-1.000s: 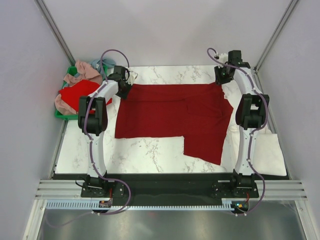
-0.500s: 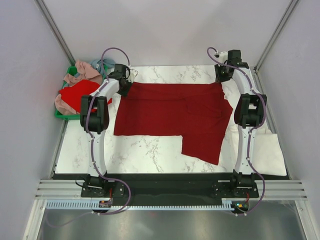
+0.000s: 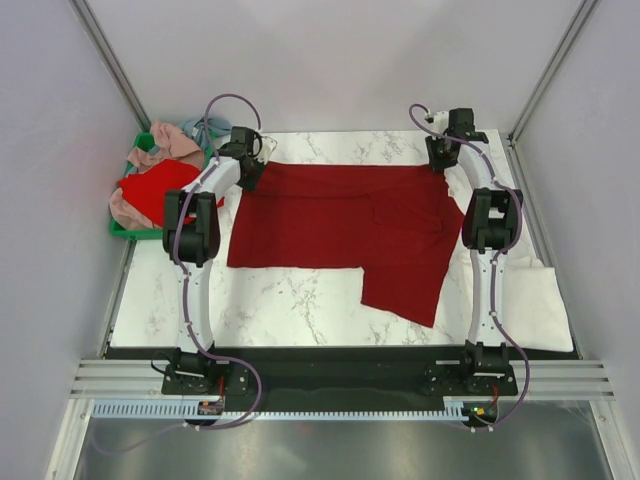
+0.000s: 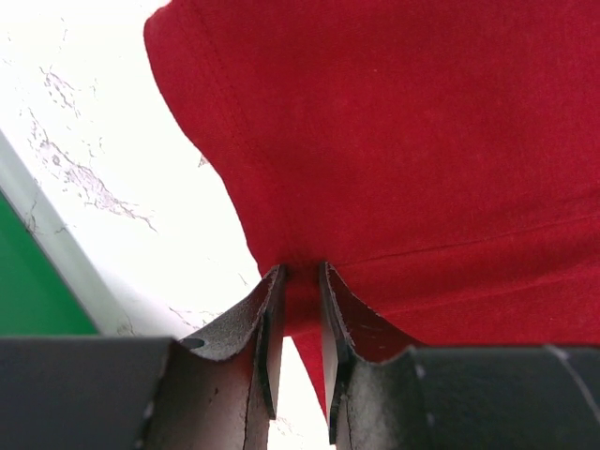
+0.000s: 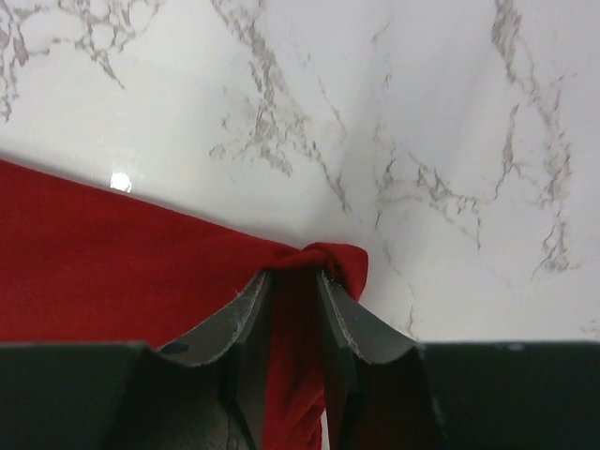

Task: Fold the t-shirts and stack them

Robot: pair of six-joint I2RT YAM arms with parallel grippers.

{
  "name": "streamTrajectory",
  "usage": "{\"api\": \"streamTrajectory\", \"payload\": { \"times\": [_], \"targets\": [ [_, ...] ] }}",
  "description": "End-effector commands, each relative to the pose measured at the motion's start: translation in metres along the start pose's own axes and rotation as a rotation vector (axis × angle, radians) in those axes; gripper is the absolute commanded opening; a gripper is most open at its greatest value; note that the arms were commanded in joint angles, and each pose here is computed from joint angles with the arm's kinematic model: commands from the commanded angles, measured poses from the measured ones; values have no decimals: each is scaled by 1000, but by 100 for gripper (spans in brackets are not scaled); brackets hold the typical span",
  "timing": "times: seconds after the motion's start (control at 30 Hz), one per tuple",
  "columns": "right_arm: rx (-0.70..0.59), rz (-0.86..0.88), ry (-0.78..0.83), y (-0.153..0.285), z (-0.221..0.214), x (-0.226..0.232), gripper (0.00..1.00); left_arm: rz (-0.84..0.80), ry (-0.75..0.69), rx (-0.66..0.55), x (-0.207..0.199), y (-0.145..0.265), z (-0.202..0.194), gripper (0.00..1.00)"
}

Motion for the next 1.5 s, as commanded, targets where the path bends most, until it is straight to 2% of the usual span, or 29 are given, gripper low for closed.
{"api": "streamTrajectory", "payload": {
  "times": [0.0,0.23,0.37,0.47,0.5,0.57,0.6,0.73,0.77,0.83,0.93,1.03,1.17,1.47],
  "targets": [
    [-59,-43,26,-12,11,-3,33,-20,-43,57,-11,-8,-13,29],
    [-154,-79,26,-35,22,-7,41,-12,-54,75,-19,-5,-16,28],
    [-227,-89,28,-23,41,-9,41,32,-62,33,-13,12,-2,26],
    [-267,-67,61,6,56,-8,44,68,-55,-23,-4,39,13,26],
    [-322,-76,74,35,74,-8,47,84,-52,-61,0,59,22,27],
    [-356,-74,79,53,78,-5,51,107,-41,-105,5,82,32,29],
    [-419,-80,91,86,94,-3,52,120,-36,-140,9,100,37,31],
    [-475,-18,120,131,99,18,55,110,-21,-151,8,106,36,32],
    [-436,30,137,126,89,38,56,105,-21,-143,7,102,35,32],
    [-429,78,216,141,86,65,55,89,-7,-107,3,87,28,32],
    [-304,181,335,131,51,109,52,35,-3,-61,-6,69,17,29],
    [-238,259,394,127,34,142,47,-26,25,-33,-14,63,10,26],
    [-148,315,383,116,10,166,41,-151,70,-45,-25,73,6,22],
    [-26,299,395,99,-16,183,42,-264,106,55,-46,72,-29,22]
  ]
}}
Point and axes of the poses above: each gripper's point midway between its finger pads, its own y axis back along the fingers, its own x axis along the line the jaws close on, z = x × y, the point moved 10 cm from there along y, back along the fingers, and after that the axes turned 1 degree about y, right-handed, at the moved point
